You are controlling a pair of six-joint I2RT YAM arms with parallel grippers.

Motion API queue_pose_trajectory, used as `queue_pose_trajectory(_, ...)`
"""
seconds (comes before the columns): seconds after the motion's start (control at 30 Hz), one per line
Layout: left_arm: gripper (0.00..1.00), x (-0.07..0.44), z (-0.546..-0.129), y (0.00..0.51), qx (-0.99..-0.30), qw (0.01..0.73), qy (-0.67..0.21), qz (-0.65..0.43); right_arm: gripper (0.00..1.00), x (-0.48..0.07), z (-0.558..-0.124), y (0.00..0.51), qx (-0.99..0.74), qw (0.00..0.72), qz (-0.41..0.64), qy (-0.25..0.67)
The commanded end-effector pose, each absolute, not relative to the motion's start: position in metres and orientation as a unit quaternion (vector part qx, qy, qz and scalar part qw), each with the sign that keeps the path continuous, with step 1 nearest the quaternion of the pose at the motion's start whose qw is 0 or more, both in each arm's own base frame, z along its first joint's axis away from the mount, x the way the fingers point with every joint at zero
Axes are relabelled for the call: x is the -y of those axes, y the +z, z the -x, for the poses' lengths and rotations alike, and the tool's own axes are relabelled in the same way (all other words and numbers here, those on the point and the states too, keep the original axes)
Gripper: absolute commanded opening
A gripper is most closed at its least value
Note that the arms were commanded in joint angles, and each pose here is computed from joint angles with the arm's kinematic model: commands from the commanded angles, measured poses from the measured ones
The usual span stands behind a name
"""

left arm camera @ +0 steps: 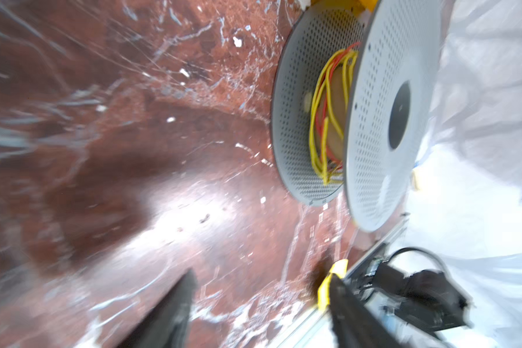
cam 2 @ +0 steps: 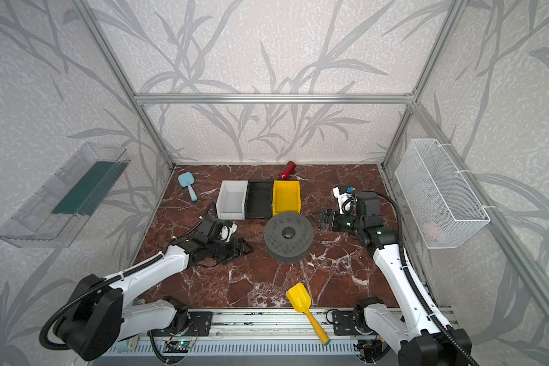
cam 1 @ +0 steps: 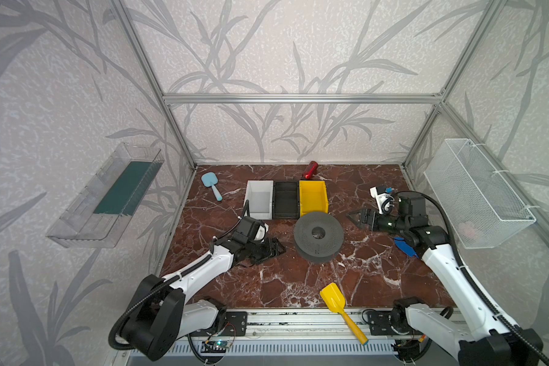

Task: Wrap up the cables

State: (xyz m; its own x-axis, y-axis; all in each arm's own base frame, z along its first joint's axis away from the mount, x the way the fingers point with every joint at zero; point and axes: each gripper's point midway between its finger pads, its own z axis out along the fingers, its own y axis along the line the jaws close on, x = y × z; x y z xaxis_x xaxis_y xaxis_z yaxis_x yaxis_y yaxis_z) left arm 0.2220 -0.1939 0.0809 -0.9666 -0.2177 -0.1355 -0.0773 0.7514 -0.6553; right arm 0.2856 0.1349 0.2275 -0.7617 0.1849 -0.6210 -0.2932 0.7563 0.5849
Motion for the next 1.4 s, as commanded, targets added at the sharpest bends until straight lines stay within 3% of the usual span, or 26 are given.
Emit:
queue_pose_trajectory(0.0, 0.90, 0.167, -0.226, 0.102, -0.946, 0.139, -0.276, 0.099, 0.99, -0.110, -0.291, 0.240, -0.882, 0.390, 0.008, 0.264)
queue_pose_trajectory(0.13, 0.93, 0.130, -0.255, 0.148, -0.947, 0.241, -0.181, 0.109, 0.99, -0.091, -0.299, 0.244, -0.877, 0.443, -0.027, 0.186)
queue_pose_trajectory(0.27, 0.91, 0.114, -0.292, 0.190, -0.930, 0.343, -0.122, 0.057, 0.99, -0.123, -0.295, 0.257, -0.836, 0.507, 0.117, 0.173)
queue_pose_trajectory(0.43, 0.92, 0.082, -0.339, 0.215, -0.895, 0.441, -0.041, 0.055, 0.99, -0.106, -0.331, 0.256, -0.819, 0.562, 0.084, 0.085)
queue_pose_trajectory(0.53, 0.99, 0.064, -0.357, 0.209, -0.885, 0.463, -0.010, 0.051, 0.99, -0.125, -0.350, 0.240, -0.829, 0.538, 0.106, 0.109)
queue_pose_trajectory(0.63, 0.99, 0.033, -0.362, 0.201, -0.866, 0.492, 0.039, 0.081, 0.99, -0.107, -0.364, 0.236, -0.839, 0.536, 0.073, 0.055)
queue_pose_trajectory(0.67, 0.99, 0.022, -0.360, 0.200, -0.856, 0.504, 0.066, 0.089, 0.99, -0.104, -0.364, 0.242, -0.810, 0.566, 0.155, -0.009)
queue_pose_trajectory(0.8, 0.99, -0.004, -0.348, 0.193, -0.822, 0.550, 0.114, 0.095, 0.99, -0.073, -0.357, 0.253, -0.755, 0.648, 0.097, -0.027)
queue_pose_trajectory(0.97, 0.99, -0.037, -0.339, 0.164, -0.791, 0.573, 0.175, 0.124, 0.99, -0.026, -0.352, 0.200, -0.792, 0.609, 0.023, -0.035)
queue_pose_trajectory(1.17, 0.99, -0.041, -0.348, 0.133, -0.778, 0.595, 0.166, 0.115, 0.99, -0.018, -0.359, 0.169, -0.796, 0.602, 0.029, -0.060)
queue_pose_trajectory(1.37, 0.99, -0.044, -0.374, 0.133, -0.762, 0.615, 0.171, 0.109, 0.99, -0.012, -0.376, 0.138, -0.797, 0.604, 0.006, -0.026)
